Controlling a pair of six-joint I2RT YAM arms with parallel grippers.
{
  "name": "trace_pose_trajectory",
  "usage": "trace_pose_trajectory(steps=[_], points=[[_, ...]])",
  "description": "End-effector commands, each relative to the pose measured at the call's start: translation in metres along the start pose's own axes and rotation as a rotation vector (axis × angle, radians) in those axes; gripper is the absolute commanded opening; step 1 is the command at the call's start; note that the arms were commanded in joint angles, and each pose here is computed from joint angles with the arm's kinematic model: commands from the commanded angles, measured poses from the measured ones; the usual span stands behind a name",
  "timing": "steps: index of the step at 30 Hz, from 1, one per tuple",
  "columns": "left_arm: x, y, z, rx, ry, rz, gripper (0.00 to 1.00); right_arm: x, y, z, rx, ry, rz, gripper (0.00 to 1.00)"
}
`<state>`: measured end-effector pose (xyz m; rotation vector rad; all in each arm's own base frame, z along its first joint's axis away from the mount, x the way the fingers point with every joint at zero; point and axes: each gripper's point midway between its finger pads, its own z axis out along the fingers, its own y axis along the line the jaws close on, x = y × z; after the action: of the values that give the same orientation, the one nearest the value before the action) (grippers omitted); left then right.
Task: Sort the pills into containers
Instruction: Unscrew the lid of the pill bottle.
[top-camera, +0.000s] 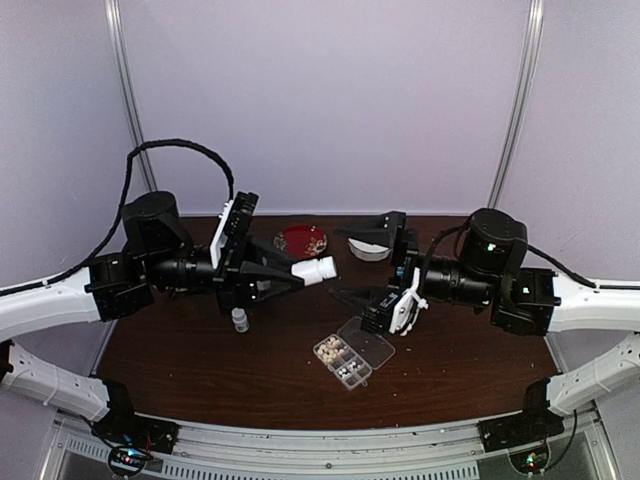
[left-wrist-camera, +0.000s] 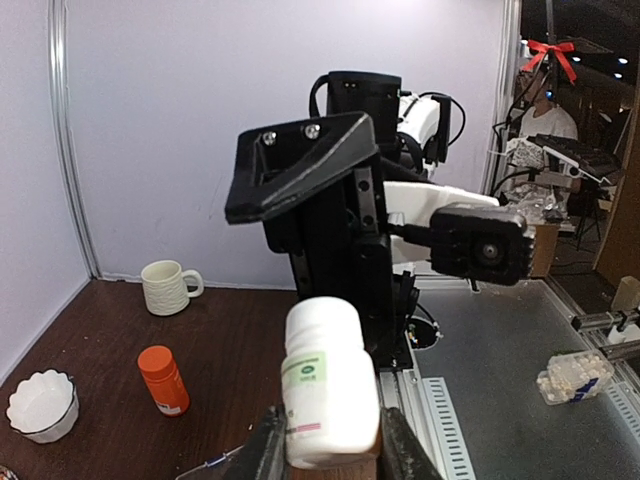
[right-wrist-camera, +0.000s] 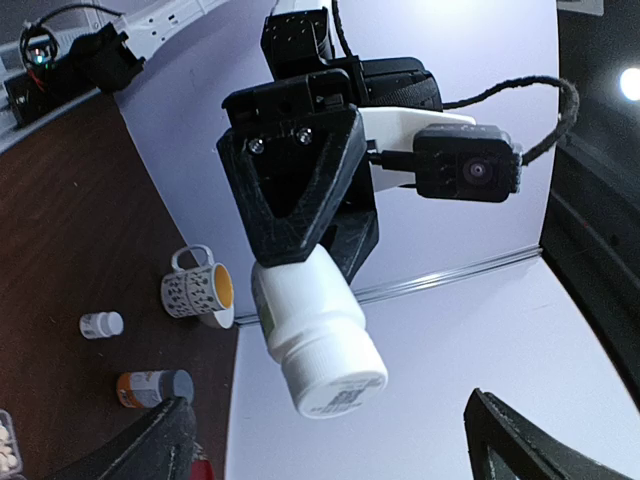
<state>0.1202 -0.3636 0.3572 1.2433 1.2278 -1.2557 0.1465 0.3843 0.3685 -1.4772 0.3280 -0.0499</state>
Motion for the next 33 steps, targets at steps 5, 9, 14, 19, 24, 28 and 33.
trace_pose_trajectory(steps=[5,9,14,19,24,28,33], points=[[-0.021,-0.003,-0.016,-0.06,-0.082,0.28,0.0,-0.034,0.002,-0.033,-0.101,-0.164,0.513,0.9],[-0.017,0.012,-0.018,-0.155,-0.049,0.439,0.0,-0.04,-0.001,-0.047,-0.069,-0.208,0.766,0.88],[-0.008,0.03,-0.016,-0.236,0.0,0.627,0.0,0.019,-0.024,-0.038,0.127,0.109,1.468,0.67],[0.002,0.036,-0.011,-0.243,0.046,0.721,0.0,0.004,-0.018,-0.023,-0.086,0.202,1.641,0.72],[0.011,0.031,-0.012,-0.215,0.063,0.819,0.0,-0.012,-0.015,-0.015,-0.204,0.157,1.787,0.68],[0.009,0.032,-0.016,-0.232,0.075,0.856,0.0,-0.011,-0.008,-0.01,-0.249,0.224,1.867,0.68],[0.008,0.029,-0.015,-0.213,0.068,0.867,0.0,-0.01,0.002,-0.005,-0.277,0.265,1.908,0.66]])
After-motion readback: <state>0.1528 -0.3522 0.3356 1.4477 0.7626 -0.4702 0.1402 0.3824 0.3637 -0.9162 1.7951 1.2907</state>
